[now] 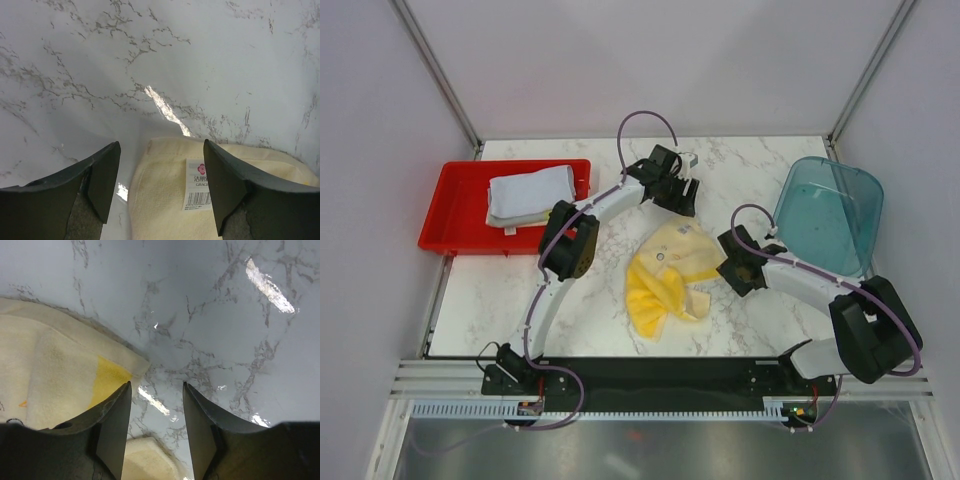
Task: Fold and stack the towels
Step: Flatten out the crumpled towel
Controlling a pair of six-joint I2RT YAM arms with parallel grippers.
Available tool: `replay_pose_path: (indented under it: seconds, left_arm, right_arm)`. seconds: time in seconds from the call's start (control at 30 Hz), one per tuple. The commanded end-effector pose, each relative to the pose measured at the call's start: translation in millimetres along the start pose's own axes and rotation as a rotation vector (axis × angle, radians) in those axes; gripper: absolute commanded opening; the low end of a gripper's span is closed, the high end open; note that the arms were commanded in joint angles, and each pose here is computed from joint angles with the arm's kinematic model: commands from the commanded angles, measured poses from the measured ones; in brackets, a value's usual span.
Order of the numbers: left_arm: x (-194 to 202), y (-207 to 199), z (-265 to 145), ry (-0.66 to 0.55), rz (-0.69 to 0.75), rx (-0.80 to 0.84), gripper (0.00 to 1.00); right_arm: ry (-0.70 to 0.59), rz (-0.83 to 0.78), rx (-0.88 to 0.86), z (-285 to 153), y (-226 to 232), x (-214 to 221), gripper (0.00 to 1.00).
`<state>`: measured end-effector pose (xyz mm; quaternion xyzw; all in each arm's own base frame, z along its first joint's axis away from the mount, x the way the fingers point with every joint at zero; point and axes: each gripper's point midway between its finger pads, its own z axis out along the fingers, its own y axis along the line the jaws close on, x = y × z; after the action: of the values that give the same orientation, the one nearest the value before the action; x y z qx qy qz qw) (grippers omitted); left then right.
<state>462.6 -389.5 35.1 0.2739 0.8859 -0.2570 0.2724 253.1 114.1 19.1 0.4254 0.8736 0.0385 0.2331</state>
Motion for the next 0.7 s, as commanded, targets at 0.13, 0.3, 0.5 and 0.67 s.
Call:
replay_pose_path:
  seconds: [0.13,0.3,0.5,0.67]
  left_arm:
    - [19,-2,18,0.053,0.009,0.039,0.66]
    - [28,-1,24,0.073,-0.002,0.038,0.61]
    - [35,-9,26,0.094,-0.043,0.076,0.37]
    - [41,-14,16,0.113,-0.083,0.082,0.07]
  right_arm:
    - [-0.071,0.050,-0.024,11,3,-8,0.53]
    - [-0.094,0.050,-0.048,10,14,-15,0.52]
    - [-0.079,0.047,-0.028,16,13,-10,0.46]
    - [-0.075,0.025,-0.040,24,13,-6,0.11]
